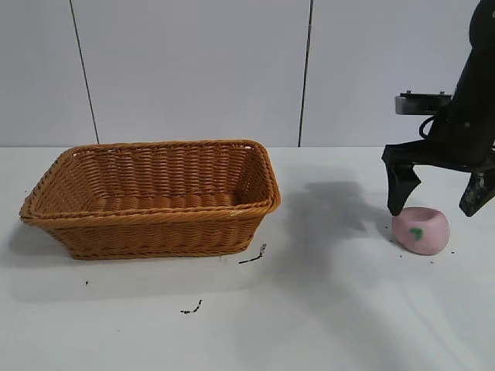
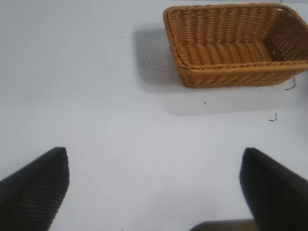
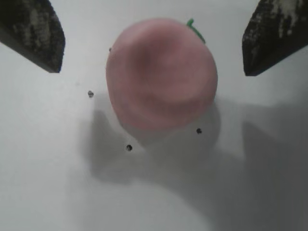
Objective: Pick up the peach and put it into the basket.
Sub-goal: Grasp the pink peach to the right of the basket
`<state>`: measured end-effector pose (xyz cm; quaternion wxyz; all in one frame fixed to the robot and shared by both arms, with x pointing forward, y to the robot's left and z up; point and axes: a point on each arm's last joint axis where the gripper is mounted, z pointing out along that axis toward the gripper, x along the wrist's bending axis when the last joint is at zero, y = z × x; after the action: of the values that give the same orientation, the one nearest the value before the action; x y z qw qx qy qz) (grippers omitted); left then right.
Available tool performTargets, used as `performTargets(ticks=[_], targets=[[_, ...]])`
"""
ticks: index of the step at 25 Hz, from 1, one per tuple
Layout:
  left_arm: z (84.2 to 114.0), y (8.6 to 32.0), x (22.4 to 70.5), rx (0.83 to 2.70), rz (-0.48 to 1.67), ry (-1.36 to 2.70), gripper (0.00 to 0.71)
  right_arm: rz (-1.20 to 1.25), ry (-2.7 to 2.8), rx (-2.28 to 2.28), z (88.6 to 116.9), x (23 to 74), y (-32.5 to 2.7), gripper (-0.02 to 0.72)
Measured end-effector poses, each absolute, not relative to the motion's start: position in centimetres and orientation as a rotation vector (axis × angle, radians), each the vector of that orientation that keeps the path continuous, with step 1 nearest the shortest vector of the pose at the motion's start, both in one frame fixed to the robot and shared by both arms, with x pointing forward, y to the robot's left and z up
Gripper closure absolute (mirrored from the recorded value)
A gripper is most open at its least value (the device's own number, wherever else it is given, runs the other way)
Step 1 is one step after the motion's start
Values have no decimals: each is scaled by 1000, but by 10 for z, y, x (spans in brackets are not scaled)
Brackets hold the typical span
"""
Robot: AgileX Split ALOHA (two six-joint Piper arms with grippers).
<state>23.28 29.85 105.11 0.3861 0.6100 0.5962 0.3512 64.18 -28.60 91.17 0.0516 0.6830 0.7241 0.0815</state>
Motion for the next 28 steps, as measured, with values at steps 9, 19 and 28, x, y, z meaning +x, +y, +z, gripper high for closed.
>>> performTargets(ticks=[9,19,28], targets=[[1051,298,233,1553,894,1518,17,253,2195,2085,889,647,-286,8],[1051,298,233,1553,894,1518,17,245,2200,2101,888,646,-285,226],[1051,298,233,1553,894,1518,17,233,2220,2099,893,645,-285,715]])
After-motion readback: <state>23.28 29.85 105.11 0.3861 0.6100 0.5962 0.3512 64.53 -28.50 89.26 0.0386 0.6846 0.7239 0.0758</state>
